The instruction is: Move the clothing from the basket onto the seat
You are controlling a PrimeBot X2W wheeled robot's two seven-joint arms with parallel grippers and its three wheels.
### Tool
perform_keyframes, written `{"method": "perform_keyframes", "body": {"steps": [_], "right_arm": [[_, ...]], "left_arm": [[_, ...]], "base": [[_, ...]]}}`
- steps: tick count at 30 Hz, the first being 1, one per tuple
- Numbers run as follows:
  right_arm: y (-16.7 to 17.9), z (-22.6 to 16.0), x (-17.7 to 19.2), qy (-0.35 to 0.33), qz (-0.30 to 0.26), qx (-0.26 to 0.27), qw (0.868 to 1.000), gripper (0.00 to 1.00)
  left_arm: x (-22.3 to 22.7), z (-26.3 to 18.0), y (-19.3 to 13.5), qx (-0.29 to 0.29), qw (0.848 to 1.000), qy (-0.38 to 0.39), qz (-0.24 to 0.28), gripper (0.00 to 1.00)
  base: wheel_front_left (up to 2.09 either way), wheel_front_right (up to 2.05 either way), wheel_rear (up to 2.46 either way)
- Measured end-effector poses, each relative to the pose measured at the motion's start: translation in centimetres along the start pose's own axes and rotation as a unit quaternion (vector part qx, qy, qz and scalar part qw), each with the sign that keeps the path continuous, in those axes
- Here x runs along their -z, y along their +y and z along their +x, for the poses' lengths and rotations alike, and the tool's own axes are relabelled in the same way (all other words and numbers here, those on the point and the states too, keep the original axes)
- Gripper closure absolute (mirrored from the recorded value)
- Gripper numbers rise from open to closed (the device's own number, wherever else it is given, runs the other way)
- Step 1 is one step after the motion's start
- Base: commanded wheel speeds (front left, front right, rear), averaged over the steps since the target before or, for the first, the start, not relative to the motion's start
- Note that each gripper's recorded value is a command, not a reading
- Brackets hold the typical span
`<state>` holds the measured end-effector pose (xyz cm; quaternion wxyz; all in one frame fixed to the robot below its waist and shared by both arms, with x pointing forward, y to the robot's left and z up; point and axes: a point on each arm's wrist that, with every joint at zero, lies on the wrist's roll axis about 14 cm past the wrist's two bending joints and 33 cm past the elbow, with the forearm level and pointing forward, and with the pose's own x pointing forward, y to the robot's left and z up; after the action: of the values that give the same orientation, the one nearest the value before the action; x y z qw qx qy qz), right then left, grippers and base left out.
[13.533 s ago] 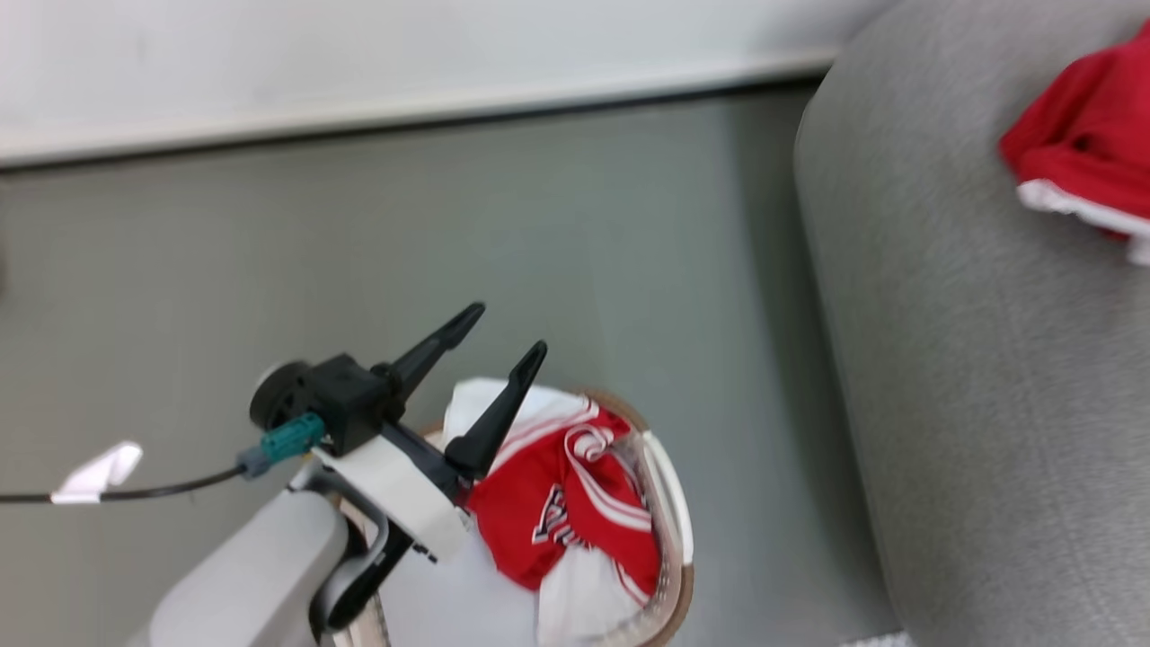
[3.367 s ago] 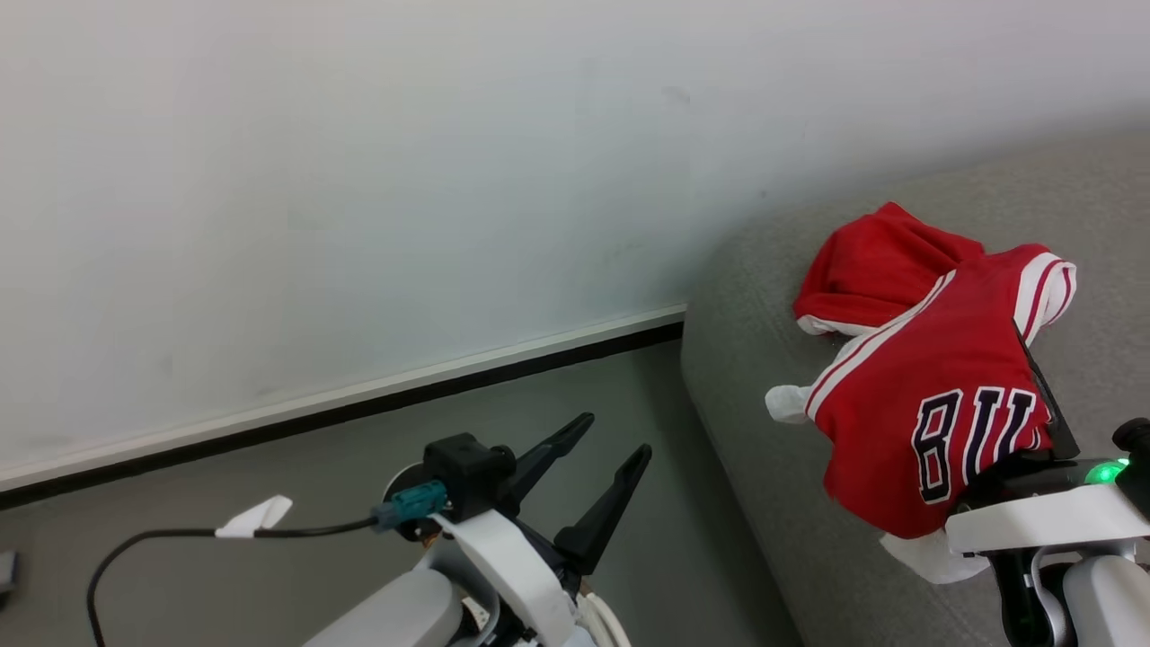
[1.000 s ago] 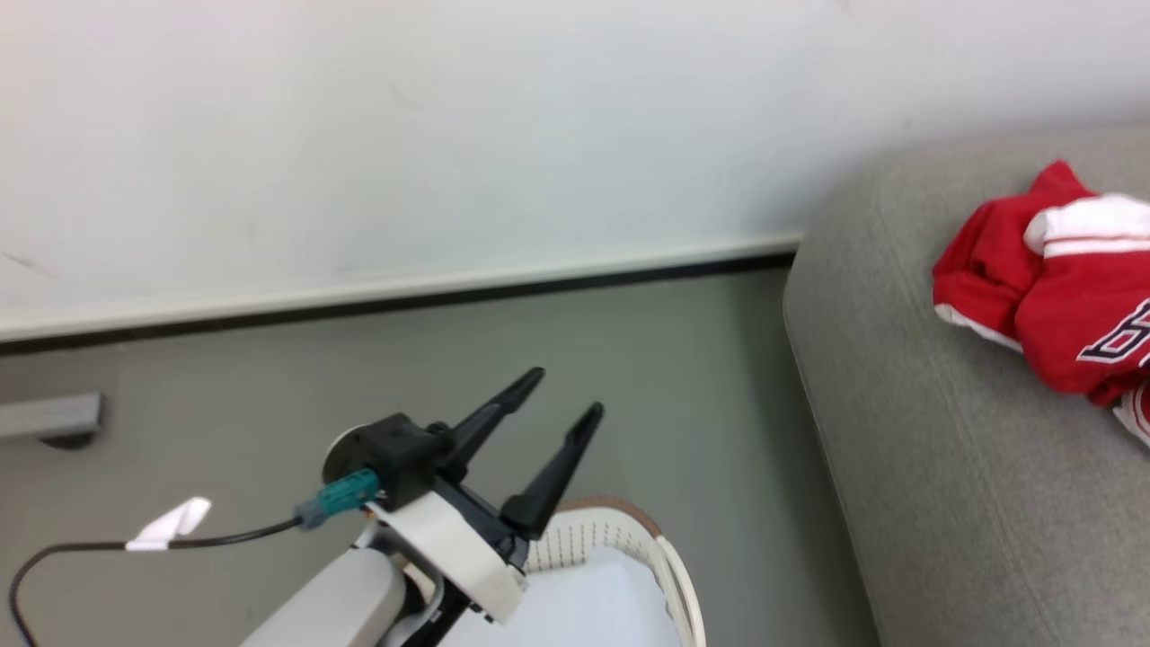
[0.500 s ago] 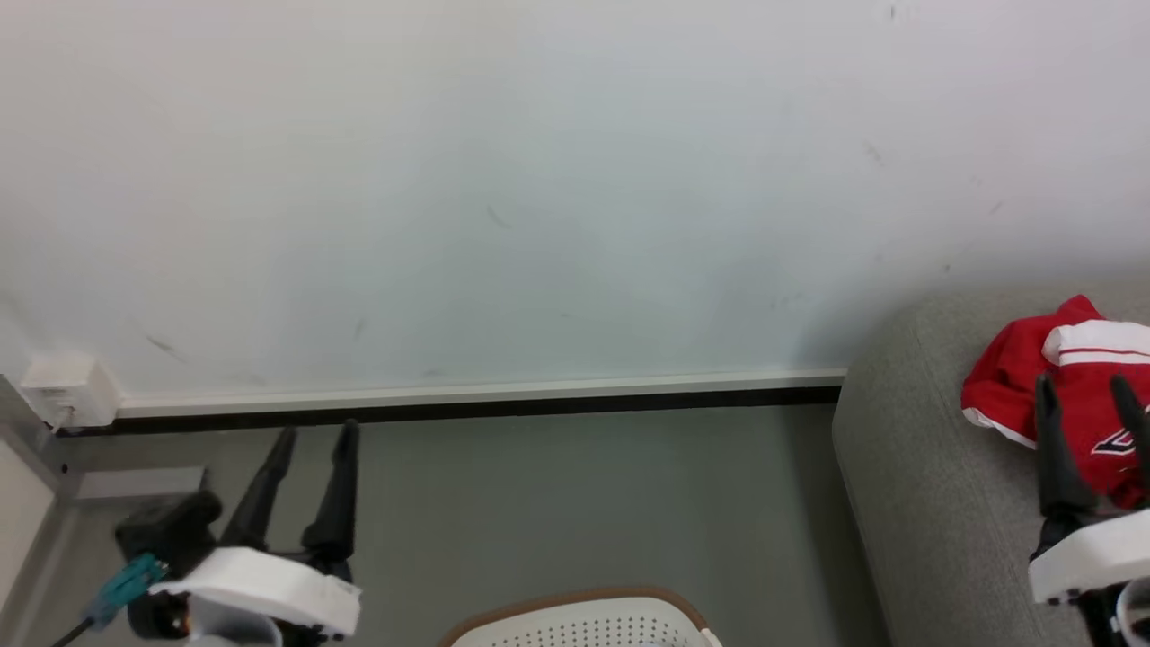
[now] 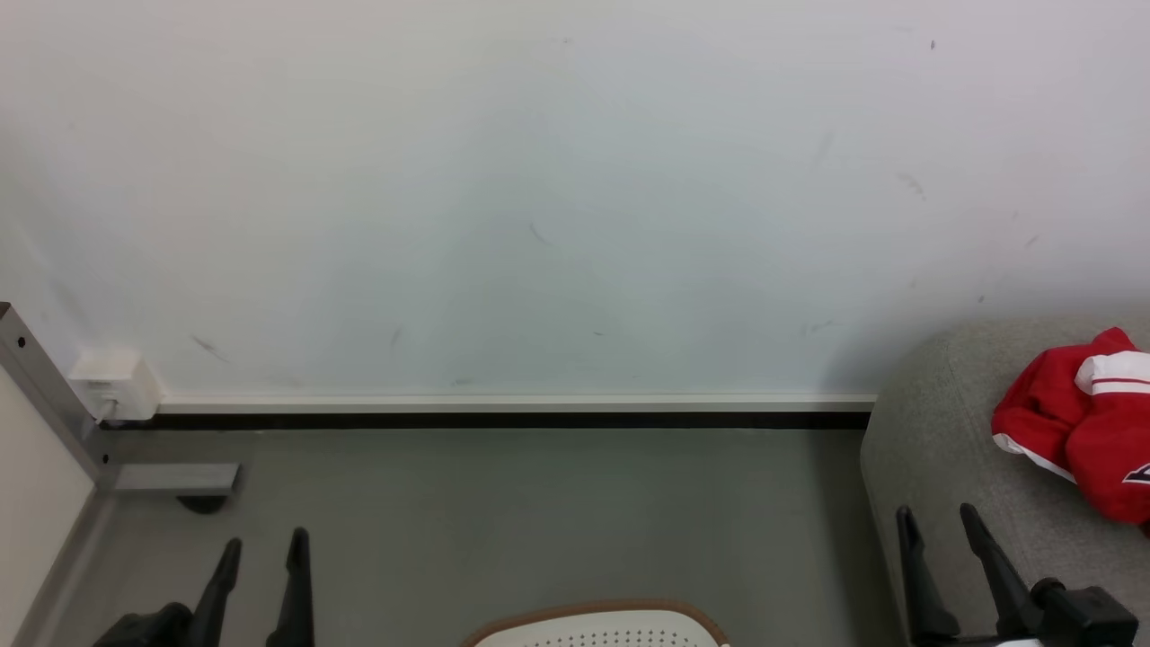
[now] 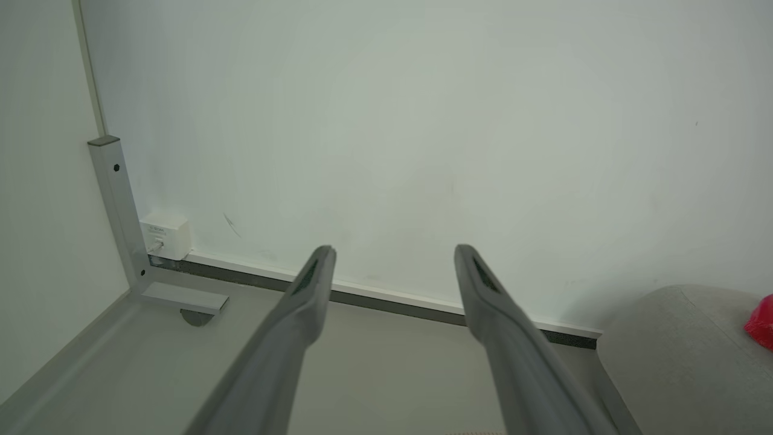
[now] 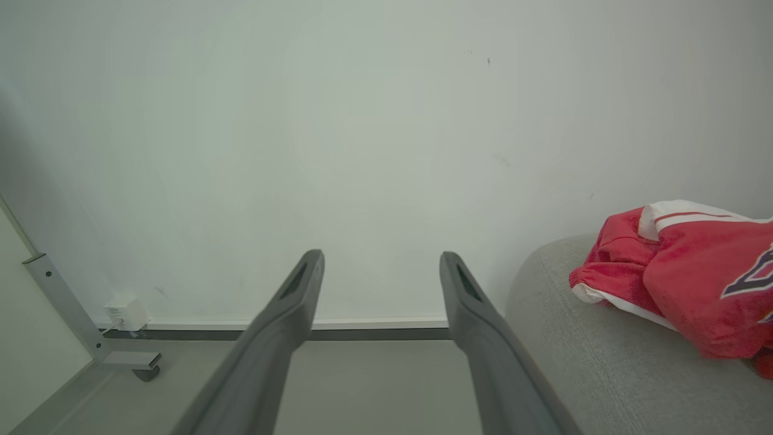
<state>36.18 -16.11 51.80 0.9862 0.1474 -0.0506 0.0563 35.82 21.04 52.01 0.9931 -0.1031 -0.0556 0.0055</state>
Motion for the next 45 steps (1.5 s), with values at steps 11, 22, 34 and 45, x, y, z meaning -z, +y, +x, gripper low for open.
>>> {"method": "perform_keyframes", "body": {"steps": [11,22,34,45], "right_arm": [[1.5,0.3,1.3,0.019,-0.023,-0.024,0.999,0.0],[2.0,0.9,1.7,0.025,-0.028,-0.032,0.999,0.0],[0.7,-0.4,4.0,0.068,0.025,0.001,0.997,1.0],[-0.5,-0.1,3.6,0.065,0.114,0.034,0.991,1.0]], "left_arm": [[2.2,-0.3,0.2,-0.005,1.0,0.028,0.008,0.0],[2.3,0.0,0.1,-0.002,1.0,0.027,0.013,0.0],[5.0,-1.1,0.7,-0.033,0.995,0.076,-0.051,1.0],[4.6,-0.7,0.9,-0.052,0.986,0.07,-0.142,1.0]], "base": [[0.0,0.0,0.0],[0.0,0.0,0.0],[0.0,0.0,0.0],[0.0,0.0,0.0]]}}
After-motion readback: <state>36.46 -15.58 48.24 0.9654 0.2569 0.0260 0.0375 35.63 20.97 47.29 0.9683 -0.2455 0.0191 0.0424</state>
